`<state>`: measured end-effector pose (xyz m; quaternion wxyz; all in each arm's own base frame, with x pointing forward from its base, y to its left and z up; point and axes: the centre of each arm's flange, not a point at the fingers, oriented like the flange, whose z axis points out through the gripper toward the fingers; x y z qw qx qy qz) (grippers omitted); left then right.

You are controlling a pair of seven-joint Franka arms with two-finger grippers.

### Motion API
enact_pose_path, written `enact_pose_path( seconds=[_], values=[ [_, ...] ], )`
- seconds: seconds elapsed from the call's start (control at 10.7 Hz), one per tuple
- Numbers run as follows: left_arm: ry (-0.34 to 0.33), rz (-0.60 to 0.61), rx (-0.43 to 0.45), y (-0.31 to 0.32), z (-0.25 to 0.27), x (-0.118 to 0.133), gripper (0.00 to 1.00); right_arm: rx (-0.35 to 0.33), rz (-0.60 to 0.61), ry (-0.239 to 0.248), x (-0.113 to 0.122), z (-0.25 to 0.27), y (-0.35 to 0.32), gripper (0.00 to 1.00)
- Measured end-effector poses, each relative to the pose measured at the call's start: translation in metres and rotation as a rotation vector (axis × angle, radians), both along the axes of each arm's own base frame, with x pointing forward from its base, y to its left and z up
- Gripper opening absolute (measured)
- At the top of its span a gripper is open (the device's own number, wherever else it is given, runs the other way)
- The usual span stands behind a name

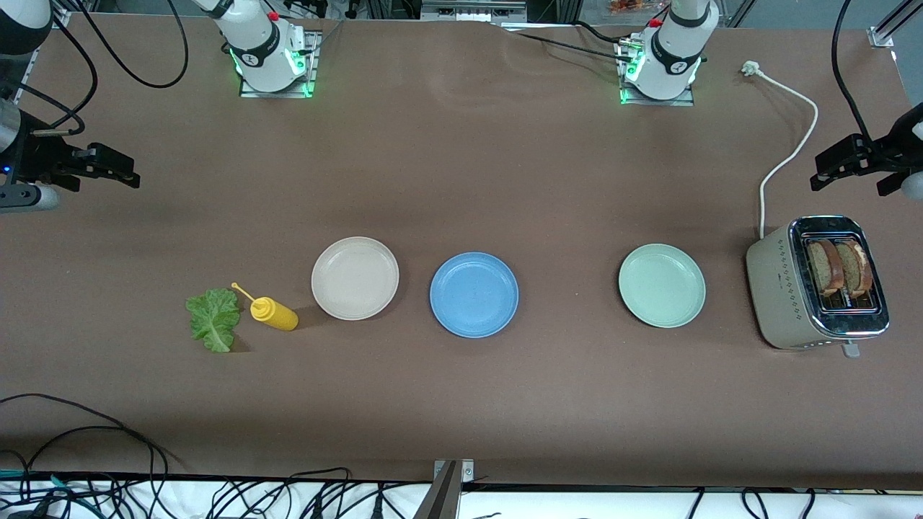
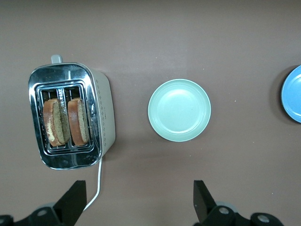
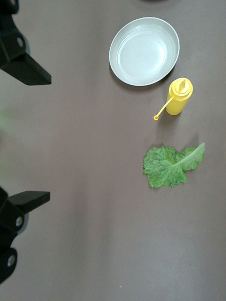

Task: Make sandwich in blue plate with both arms
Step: 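Move the left gripper toward the toaster above the bread slices, then lower the left gripper into the toaster and grasp a bread slice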

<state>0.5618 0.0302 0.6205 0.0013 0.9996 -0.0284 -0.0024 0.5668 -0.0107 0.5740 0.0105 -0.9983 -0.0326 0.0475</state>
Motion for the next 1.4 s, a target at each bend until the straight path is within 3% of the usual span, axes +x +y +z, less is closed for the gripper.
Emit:
enact_pose_path(
  seconds=[0.84,1.4],
  values=[
    [0.016,0.029,-0.002,0.017,-0.009,0.004,1.0,0.0,0.0,0.002,0.0,-0.001,0.0,1.0],
    [-0.011,0.02,0.097,0.049,-0.059,0.042,1.0,0.0,-0.001,0.002,0.0,-0.001,0.0,1.0]
  ],
)
